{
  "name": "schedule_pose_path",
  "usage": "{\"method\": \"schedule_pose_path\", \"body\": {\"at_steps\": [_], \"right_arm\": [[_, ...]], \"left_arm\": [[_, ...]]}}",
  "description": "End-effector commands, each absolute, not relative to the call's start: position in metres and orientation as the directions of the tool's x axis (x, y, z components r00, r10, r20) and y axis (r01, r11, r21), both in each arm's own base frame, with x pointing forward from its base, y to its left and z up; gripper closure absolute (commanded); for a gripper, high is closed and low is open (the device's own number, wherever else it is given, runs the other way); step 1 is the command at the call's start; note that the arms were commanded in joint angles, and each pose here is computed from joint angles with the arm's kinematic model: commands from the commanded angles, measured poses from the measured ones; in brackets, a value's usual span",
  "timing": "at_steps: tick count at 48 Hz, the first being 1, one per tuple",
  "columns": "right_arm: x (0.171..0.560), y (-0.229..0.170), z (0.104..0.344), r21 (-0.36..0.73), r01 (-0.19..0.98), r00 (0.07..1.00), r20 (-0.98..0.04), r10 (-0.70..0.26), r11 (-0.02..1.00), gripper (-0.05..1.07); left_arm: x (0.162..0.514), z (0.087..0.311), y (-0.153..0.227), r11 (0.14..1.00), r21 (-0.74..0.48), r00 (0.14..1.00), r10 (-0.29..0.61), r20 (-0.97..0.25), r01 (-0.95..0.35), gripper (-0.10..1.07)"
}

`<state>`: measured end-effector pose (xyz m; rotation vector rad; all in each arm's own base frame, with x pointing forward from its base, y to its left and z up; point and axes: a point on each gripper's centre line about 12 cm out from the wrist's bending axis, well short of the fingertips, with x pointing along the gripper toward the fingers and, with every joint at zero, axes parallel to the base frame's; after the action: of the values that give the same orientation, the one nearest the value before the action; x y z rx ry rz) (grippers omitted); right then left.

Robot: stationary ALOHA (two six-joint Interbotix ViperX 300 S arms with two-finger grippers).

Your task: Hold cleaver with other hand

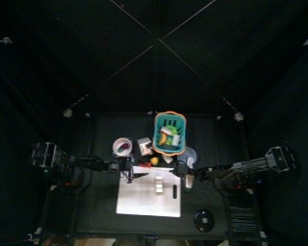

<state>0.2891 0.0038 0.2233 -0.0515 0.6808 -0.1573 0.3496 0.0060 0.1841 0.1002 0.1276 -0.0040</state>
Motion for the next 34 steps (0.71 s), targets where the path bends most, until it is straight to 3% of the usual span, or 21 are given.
{"method": "schedule_pose_path", "body": {"at_steps": [1,20,34], "right_arm": [[0.294,0.005,0.234,-0.090,0.121,0.791,-0.593,-0.151,0.989,0.52],[0.296,0.007,0.225,-0.088,0.113,0.776,-0.614,-0.143,0.990,0.52],[0.297,0.008,0.224,-0.089,0.111,0.772,-0.619,-0.143,0.990,0.52]], "left_arm": [[0.359,0.192,0.007,0.994,0.105,0.996,-0.001,-0.091,0.011,0.12],[0.366,0.189,0.004,0.988,0.146,0.995,-0.038,-0.097,0.052,0.15],[0.366,0.188,0.004,0.986,0.157,0.994,-0.047,-0.101,0.062,0.33]]}}
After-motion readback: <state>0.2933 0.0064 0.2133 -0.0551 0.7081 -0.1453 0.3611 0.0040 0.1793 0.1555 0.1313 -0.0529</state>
